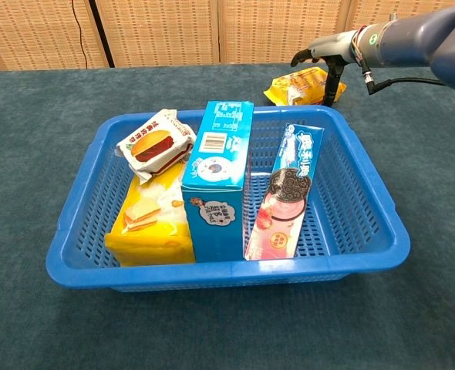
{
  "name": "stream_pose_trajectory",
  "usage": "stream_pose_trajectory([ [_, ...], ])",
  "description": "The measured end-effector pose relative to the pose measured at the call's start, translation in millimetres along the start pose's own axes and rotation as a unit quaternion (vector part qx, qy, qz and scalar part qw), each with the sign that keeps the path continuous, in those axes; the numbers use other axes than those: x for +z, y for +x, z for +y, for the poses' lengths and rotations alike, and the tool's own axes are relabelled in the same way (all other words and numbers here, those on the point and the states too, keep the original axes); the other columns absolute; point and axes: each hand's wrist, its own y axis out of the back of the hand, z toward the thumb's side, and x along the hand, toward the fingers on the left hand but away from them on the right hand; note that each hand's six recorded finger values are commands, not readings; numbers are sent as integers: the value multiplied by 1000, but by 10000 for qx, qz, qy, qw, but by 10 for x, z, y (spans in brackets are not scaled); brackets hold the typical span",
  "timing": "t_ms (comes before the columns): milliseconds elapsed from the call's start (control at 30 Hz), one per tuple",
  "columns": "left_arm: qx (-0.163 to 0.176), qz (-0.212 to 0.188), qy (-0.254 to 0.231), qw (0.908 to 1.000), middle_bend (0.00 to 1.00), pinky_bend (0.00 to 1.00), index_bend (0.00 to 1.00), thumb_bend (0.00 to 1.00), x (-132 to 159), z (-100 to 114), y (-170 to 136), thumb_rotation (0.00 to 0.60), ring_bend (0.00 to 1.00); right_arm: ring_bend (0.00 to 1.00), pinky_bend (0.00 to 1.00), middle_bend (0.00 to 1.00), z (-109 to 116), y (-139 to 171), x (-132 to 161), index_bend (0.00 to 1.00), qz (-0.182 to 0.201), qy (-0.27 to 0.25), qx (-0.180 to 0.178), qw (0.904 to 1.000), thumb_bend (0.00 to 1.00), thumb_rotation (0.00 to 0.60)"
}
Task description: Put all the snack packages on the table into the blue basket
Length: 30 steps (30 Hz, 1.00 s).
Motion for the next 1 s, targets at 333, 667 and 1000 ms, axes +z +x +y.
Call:
stream_pose_trajectory([
  [333, -18, -65, -21, 10000, 0, 0, 0, 0, 26, -17, 1, 600, 0, 469, 563, 547, 32, -15, 159, 472, 117, 192, -355, 9991, 0, 600],
  [667, -190, -109, -57, 9997, 0, 0, 0, 0, 35, -70, 33, 600, 0, 582, 686, 671, -15, 22, 22, 622, 147, 701, -140, 9973, 82, 600],
  [1000, -273, -129, -34, 9995, 0, 0, 0, 0, 58, -108, 58, 600, 0, 18, 190, 50, 267, 87, 9, 45, 552, 406, -615, 9958, 89, 600],
])
